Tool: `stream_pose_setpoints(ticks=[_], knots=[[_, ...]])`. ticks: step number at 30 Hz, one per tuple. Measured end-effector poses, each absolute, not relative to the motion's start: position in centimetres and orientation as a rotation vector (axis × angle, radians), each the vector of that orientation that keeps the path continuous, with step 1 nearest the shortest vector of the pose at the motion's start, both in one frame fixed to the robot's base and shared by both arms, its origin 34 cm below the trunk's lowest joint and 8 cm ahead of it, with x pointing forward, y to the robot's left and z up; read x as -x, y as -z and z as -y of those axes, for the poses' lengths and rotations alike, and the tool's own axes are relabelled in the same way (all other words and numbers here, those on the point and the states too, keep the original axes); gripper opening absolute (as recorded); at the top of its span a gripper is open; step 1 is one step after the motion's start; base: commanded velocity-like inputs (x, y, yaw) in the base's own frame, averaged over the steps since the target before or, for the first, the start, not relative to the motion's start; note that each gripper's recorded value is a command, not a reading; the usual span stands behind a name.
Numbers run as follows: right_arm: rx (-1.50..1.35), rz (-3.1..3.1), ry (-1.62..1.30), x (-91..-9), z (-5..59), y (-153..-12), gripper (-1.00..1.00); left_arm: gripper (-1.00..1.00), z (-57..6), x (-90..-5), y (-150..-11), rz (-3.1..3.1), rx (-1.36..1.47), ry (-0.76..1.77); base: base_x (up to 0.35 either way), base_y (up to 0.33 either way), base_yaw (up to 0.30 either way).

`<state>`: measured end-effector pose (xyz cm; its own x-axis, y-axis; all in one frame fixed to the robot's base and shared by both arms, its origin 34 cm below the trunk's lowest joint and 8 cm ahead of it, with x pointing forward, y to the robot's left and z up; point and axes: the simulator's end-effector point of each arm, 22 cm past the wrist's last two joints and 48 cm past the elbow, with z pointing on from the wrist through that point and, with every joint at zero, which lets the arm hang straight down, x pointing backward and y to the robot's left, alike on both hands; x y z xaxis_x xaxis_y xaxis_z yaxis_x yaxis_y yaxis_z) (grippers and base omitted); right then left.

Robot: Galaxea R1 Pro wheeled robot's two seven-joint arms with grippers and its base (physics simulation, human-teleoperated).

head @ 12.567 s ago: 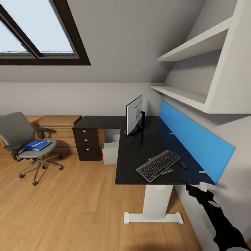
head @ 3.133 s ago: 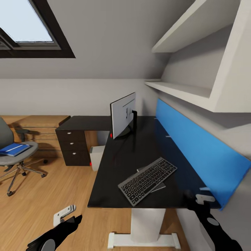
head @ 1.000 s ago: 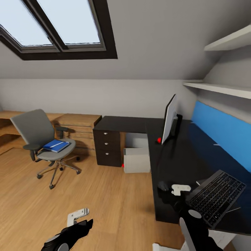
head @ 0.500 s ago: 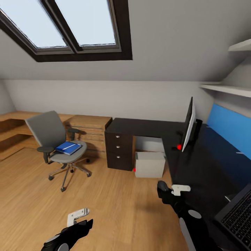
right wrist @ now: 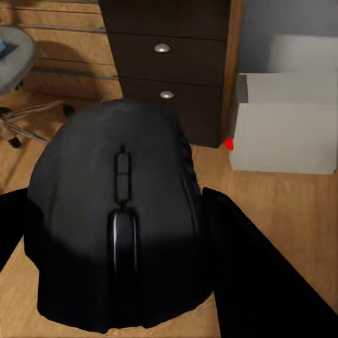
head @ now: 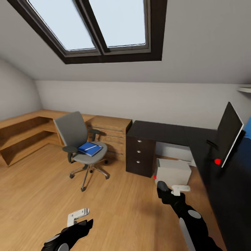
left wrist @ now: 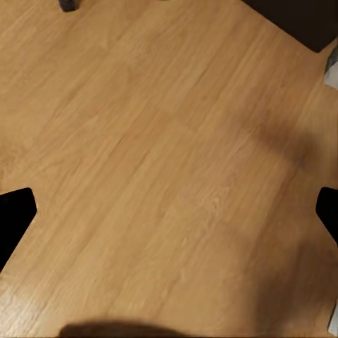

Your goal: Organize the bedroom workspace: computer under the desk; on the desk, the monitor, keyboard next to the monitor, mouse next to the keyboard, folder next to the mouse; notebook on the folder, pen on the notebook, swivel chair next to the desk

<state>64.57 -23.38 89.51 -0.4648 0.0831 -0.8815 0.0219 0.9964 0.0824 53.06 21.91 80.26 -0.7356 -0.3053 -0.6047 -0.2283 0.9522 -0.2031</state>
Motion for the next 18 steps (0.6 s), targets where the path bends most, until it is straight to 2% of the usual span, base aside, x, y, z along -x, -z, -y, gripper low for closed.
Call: stream_pose_setpoints(ticks=[9,18], knots=[[-0.054,-2.053,-0.078,-64.5,22.7,-89.8,-1.0,1.0,-21.7,-52.8,-80.2,-2.437,0.372,0.154,0.278,0.219,0.273],[-0.049,-2.046,-0.064,-64.6,23.2,-89.9,-1.0,1.0,-20.3,-52.3,-79.5,-2.462,0.28,0.122,0.327,0.014,0.011]])
